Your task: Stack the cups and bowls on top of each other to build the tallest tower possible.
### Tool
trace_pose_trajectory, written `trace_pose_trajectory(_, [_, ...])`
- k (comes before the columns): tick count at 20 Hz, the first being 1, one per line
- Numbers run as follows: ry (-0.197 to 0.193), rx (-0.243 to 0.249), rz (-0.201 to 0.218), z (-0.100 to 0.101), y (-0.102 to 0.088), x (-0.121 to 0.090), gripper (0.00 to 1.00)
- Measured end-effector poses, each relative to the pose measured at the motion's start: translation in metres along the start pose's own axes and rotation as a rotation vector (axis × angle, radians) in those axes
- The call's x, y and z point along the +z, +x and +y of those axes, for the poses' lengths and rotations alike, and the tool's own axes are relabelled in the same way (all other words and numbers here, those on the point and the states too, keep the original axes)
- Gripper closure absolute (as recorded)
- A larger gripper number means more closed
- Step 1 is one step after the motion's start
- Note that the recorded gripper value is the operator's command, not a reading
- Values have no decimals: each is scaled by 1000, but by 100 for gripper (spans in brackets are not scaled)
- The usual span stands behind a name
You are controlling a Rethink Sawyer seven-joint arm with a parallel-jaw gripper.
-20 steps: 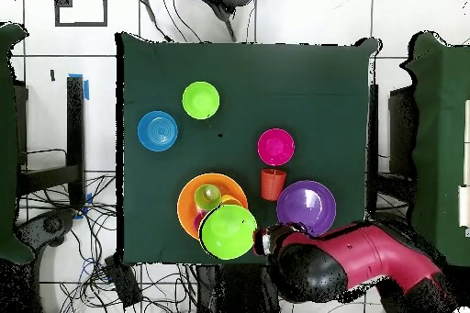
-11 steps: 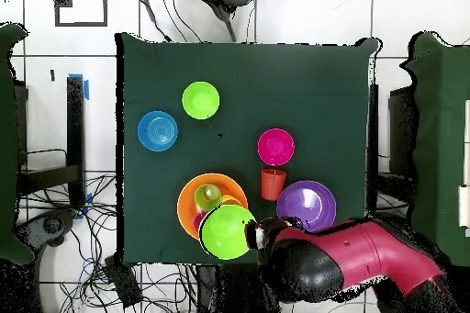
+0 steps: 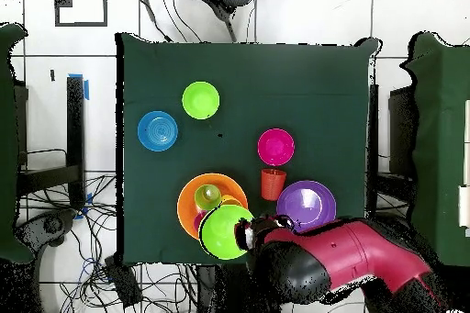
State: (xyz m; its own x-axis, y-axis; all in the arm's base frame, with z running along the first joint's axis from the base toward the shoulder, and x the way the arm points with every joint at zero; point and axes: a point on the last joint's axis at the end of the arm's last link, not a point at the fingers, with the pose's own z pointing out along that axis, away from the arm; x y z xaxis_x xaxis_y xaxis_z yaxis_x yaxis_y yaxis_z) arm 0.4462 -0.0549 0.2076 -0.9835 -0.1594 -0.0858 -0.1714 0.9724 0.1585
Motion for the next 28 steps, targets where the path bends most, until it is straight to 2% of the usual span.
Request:
trace_pose_trajectory(6, [-8, -29, -19, 16, -6, 5, 0])
trace_pose_trajectory(13, [-12, -54, -12, 31, -8, 9, 0])
trace_pose_trajectory(19, [2, -102, 8, 58, -2, 33, 0])
trace_pose_trajectory(21, [14, -143, 7, 72, 4, 48, 0])
trace_pose_trajectory(25, [24, -182, 0, 88, 14, 66, 0])
trace_pose_trajectory(28, [25, -187, -3, 95, 23, 78, 0])
